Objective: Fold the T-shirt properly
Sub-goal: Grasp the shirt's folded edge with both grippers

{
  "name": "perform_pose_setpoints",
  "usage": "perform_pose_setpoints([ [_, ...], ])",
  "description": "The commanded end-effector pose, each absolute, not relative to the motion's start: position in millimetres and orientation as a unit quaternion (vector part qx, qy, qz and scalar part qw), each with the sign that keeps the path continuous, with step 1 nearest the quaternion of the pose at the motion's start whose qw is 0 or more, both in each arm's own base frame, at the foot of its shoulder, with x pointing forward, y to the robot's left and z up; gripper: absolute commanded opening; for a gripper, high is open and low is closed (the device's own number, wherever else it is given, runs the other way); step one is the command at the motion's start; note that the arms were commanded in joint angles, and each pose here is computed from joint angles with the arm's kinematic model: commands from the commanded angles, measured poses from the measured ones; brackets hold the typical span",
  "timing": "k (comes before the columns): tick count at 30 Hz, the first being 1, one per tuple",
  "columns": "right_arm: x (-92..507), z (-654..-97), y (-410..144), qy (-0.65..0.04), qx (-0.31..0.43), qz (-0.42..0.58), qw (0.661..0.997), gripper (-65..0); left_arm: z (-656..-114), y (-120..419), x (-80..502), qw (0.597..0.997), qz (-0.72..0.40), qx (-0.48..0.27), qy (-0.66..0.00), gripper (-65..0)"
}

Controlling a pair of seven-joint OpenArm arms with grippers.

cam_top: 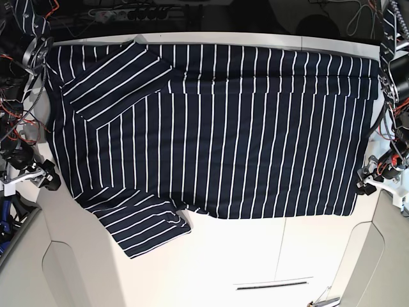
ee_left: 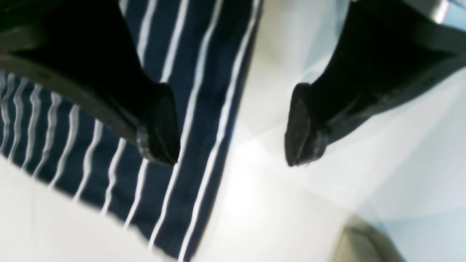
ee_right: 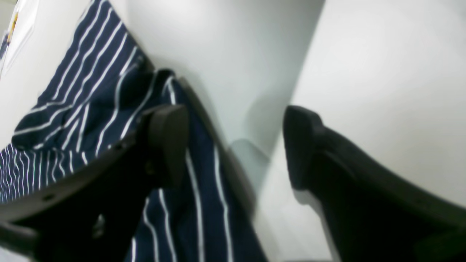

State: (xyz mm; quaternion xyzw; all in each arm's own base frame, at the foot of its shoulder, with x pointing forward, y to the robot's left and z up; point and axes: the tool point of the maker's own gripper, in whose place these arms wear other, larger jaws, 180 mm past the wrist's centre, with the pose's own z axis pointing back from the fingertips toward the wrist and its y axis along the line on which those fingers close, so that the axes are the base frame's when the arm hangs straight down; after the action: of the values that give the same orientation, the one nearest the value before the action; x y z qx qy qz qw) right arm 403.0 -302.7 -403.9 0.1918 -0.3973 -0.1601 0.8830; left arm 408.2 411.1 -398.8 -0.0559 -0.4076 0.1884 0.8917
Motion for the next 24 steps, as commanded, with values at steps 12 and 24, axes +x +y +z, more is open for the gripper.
perform_pose_setpoints([
  [12, 424, -395, -264, -0.42, 0.226, -0.143, 0.867, -24.3, -401, 367, 429, 0.887, 0.168, -0.111, -0.415, -17.4],
  [24, 426, -403, -217, -0.393, 0.25, -0.076, 0.882, -24.5, -398, 353, 434, 0.885, 0.16, -0.136, -0.416, -17.6],
])
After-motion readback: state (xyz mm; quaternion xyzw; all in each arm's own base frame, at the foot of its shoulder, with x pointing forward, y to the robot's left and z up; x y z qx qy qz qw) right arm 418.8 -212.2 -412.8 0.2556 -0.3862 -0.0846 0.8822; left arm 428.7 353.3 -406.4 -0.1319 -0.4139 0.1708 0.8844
